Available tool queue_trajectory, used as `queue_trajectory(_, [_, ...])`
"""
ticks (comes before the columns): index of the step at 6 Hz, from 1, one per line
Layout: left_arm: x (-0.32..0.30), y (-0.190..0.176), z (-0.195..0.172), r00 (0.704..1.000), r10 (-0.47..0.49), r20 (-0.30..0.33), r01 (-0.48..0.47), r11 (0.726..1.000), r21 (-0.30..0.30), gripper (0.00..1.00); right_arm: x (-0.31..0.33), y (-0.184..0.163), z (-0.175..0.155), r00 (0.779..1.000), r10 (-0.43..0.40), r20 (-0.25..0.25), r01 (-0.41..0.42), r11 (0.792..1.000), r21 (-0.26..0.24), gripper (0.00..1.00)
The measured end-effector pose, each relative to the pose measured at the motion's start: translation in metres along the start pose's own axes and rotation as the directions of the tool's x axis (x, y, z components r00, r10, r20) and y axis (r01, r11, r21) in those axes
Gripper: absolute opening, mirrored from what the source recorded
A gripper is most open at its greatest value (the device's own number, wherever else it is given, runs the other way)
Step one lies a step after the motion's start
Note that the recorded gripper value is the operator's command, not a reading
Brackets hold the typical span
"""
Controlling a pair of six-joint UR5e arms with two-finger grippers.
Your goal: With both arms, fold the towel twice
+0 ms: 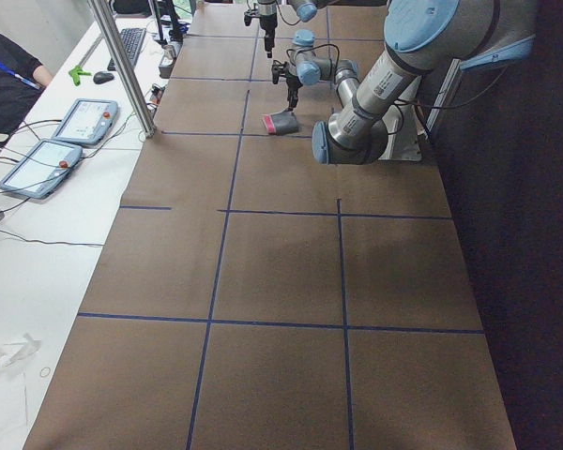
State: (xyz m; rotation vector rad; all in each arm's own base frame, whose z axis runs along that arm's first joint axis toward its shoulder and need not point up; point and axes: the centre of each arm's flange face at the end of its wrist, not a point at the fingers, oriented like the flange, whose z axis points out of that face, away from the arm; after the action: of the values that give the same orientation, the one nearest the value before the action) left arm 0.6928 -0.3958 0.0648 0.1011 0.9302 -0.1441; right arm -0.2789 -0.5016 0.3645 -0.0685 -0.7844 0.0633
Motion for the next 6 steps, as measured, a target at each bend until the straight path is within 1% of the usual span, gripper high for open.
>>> queue_trajectory(1, [-0.025,-0.029,-0.012,0.999,0.046,0.007,-0.045,0.998,-0.045,1.0,0.005,-0.004,-0.004,1.0,-0.008,0.002,0.008,1.0,0.003,1.0])
queue_trajectory(2, [-0.069,-0.064,-0.024,0.994,0.108,0.032,-0.105,0.991,-0.085,1.0,0.022,-0.01,-0.011,0.999,-0.045,-0.008,0.045,0.999,0.008,1.0])
queue_trajectory(3, [-0.133,-0.1,-0.038,0.979,0.192,0.062,-0.184,0.976,-0.114,1.0,0.059,-0.019,-0.02,0.994,-0.102,-0.035,0.103,0.995,0.006,1.0])
queue_trajectory(4, [-0.212,-0.141,-0.056,0.954,0.287,0.081,-0.274,0.951,-0.142,1.0,0.113,-0.024,-0.033,0.984,-0.166,-0.065,0.167,0.986,0.0,1.0])
queue_trajectory(5, [-0.292,-0.18,-0.077,0.924,0.371,0.086,-0.355,0.921,-0.162,1.0,0.176,-0.021,-0.045,0.97,-0.227,-0.09,0.227,0.974,-0.008,1.0])
queue_trajectory(6, [-0.371,-0.214,-0.098,0.892,0.443,0.084,-0.424,0.888,-0.179,1.0,0.239,-0.004,-0.055,0.956,-0.274,-0.107,0.274,0.962,-0.016,1.0])
